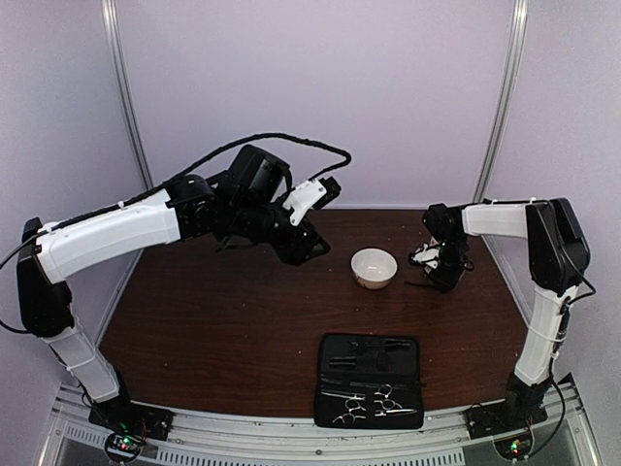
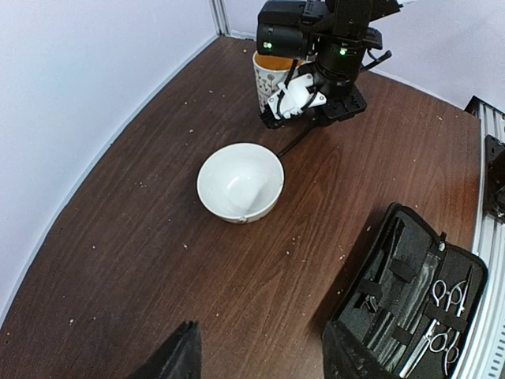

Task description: Sort the hair-cutting tools

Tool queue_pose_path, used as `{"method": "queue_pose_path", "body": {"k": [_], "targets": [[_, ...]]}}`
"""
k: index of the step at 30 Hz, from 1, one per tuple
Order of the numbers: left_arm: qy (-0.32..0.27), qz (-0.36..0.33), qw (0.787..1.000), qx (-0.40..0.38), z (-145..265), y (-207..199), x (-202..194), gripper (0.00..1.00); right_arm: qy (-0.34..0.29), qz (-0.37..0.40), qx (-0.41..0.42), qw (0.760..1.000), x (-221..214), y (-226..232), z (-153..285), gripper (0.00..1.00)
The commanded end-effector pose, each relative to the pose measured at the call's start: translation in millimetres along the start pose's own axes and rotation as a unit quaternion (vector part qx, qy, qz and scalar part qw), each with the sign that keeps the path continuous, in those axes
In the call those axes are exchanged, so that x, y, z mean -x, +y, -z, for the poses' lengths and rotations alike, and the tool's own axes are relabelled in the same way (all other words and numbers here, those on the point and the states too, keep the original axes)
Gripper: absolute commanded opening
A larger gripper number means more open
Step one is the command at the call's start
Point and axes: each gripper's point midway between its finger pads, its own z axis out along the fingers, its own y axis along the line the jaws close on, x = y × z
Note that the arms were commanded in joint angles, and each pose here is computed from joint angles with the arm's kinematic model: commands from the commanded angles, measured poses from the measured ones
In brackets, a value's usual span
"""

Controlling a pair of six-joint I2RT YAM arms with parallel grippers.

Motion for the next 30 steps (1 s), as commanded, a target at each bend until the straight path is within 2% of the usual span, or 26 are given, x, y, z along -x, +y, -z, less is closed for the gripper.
{"method": "queue_pose_path", "body": {"k": [1,10,20,25,30], "targets": [[-0.011,-0.007,1.0,-0.007,-7,0,4,0.56,0.005,-0.005,0.021,1.0,-10,8,-12,0.23],[-0.009,-0.007,1.0,-0.008,-9,-1,3,0.56,0.005,0.001,0.035,0.999,-8,12,-12,0.18],[-0.005,-0.007,1.0,-0.012,-11,-2,0,0.56,-0.009,-0.011,0.026,1.0,-7,11,-9,0.02],[-0.001,-0.009,1.0,-0.011,-14,-2,-2,0.56,-0.016,-0.018,-0.021,1.0,-20,2,10,0.0],[0.017,-0.004,1.0,-0.004,-25,0,-11,0.56,-0.039,-0.027,-0.047,0.998,-52,11,46,0.0]]}}
